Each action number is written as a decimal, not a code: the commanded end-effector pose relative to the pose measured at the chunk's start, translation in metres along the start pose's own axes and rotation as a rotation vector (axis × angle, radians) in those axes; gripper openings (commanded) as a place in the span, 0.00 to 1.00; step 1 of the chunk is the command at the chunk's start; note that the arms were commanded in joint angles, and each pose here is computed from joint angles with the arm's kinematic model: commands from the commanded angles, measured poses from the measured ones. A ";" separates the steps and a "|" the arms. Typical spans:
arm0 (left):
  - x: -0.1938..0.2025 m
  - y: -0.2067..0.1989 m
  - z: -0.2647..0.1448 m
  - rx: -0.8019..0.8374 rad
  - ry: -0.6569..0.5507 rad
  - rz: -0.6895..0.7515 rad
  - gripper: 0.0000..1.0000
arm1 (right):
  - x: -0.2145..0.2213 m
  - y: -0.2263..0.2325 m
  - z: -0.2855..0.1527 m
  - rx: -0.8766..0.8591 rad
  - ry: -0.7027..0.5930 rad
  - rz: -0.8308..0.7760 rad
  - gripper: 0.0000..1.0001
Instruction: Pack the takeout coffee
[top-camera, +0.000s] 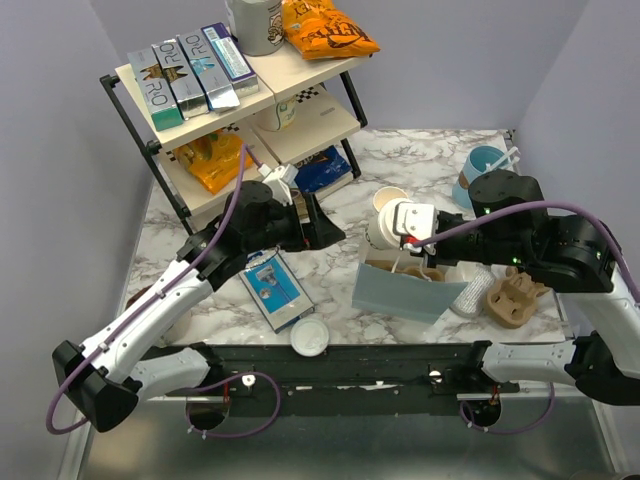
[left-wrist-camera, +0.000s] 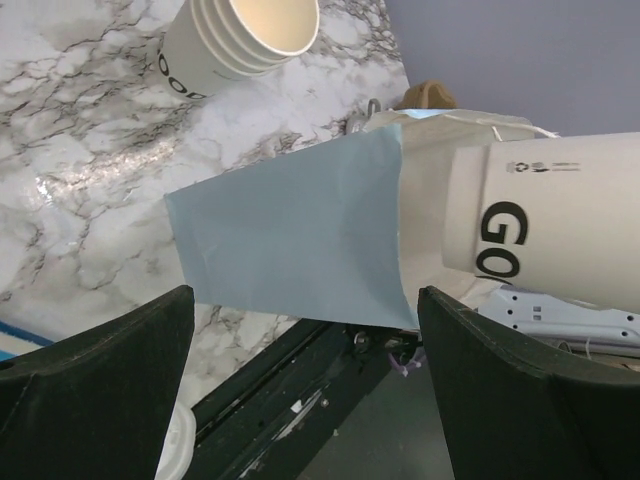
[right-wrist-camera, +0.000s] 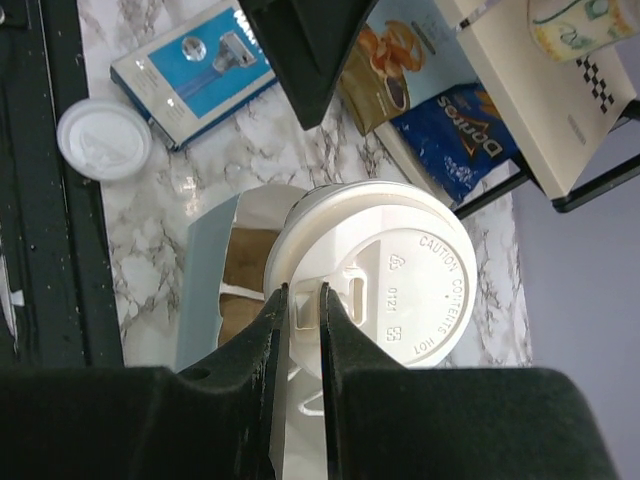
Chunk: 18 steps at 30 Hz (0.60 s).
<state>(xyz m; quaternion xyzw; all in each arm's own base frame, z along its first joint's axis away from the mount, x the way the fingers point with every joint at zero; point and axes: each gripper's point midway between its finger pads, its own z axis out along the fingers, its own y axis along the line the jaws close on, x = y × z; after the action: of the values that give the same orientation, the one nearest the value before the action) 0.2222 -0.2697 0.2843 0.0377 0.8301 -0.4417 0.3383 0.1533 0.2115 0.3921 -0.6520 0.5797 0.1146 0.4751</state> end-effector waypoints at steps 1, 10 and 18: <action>-0.002 -0.015 0.008 0.024 0.009 0.051 0.99 | 0.013 -0.006 -0.011 0.041 0.069 -0.023 0.01; 0.005 -0.021 0.019 -0.010 0.034 0.105 0.99 | 0.022 -0.008 0.001 0.000 0.162 -0.062 0.01; 0.006 -0.027 0.028 -0.011 0.063 0.138 0.98 | 0.041 0.010 0.003 -0.085 0.233 -0.066 0.01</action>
<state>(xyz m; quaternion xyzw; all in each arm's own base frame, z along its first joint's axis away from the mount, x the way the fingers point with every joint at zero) 0.2191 -0.3037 0.2821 0.0905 0.8408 -0.4193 0.3301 0.1697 0.2116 0.3744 -0.6785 0.5949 0.0653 0.4261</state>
